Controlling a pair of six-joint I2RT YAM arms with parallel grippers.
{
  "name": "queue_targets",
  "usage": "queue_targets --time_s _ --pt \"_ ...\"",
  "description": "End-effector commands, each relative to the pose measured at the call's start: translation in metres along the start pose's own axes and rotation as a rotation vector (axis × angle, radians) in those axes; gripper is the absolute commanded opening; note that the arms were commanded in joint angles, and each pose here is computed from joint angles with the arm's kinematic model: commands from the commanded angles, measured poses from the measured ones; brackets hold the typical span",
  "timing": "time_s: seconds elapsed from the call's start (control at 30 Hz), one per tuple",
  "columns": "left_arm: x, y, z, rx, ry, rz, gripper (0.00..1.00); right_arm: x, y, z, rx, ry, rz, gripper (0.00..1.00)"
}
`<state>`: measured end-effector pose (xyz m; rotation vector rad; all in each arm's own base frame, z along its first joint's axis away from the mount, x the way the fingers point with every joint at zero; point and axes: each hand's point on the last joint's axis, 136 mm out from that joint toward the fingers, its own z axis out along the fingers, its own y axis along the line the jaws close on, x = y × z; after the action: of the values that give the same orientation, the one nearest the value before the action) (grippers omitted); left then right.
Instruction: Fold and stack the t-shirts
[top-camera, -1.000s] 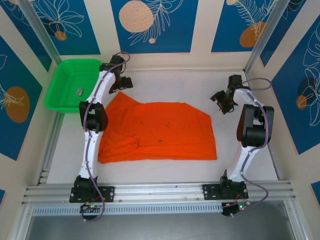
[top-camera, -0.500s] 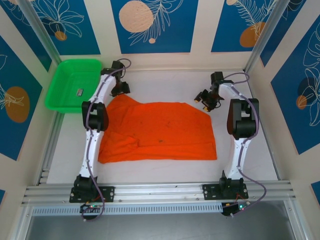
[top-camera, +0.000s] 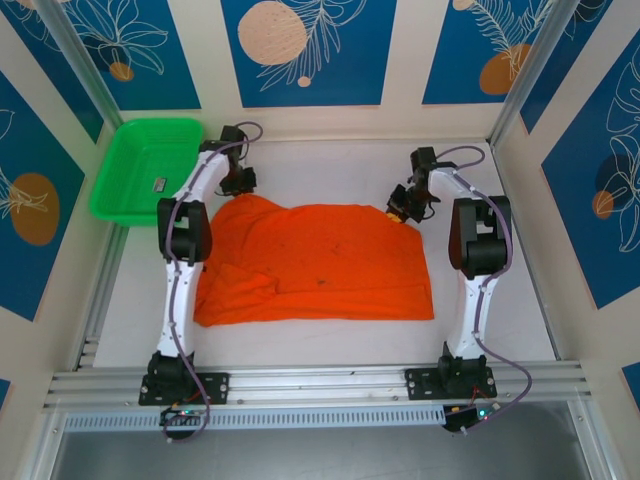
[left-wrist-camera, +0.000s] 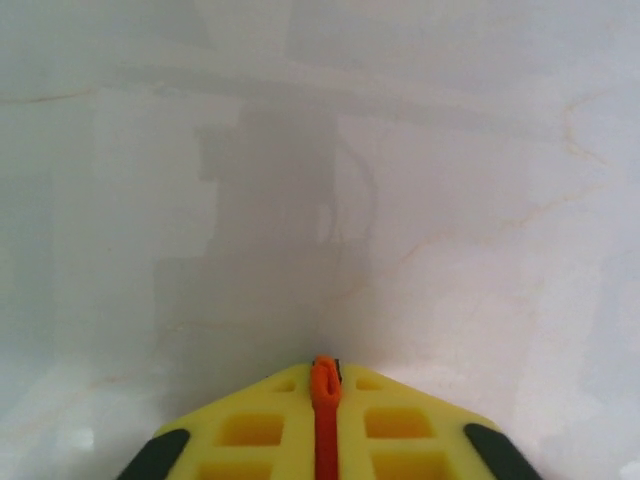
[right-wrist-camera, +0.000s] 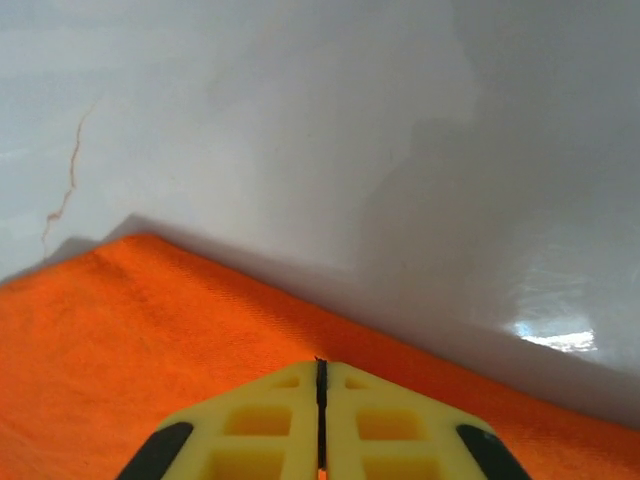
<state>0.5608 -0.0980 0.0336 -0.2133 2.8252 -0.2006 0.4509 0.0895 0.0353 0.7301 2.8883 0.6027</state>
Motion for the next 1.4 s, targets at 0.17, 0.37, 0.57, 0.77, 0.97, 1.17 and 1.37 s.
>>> queue_targets --time_s 0.17,0.37,0.57,0.77,0.97,1.17,1.37 --pt "-0.010 -0.009 -0.061 0.018 -0.194 0.039 0.00 0.017 0.017 -0.022 -0.051 -0.026 -0.096 0.05" --pt "0.018 -0.014 -0.083 0.031 -0.282 0.082 0.00 0.016 0.011 -0.031 -0.019 -0.063 -0.064 0.29" --pt "0.072 -0.009 -0.101 0.048 -0.328 0.121 0.00 0.002 0.018 -0.029 0.007 -0.098 -0.058 0.50" --pt "0.125 0.010 -0.107 0.036 -0.288 0.106 0.00 -0.007 0.012 -0.012 0.114 -0.098 -0.077 0.51" --pt "0.168 0.023 -0.112 0.000 -0.223 0.118 0.00 -0.011 0.003 -0.020 0.087 -0.120 -0.007 0.50" --pt "0.213 0.031 -0.111 -0.091 -0.107 0.166 0.09 -0.006 -0.014 -0.020 0.106 -0.108 0.033 0.51" --pt "0.246 0.062 -0.124 -0.235 -0.070 0.079 0.22 -0.002 -0.011 -0.028 0.021 -0.125 0.053 0.51"
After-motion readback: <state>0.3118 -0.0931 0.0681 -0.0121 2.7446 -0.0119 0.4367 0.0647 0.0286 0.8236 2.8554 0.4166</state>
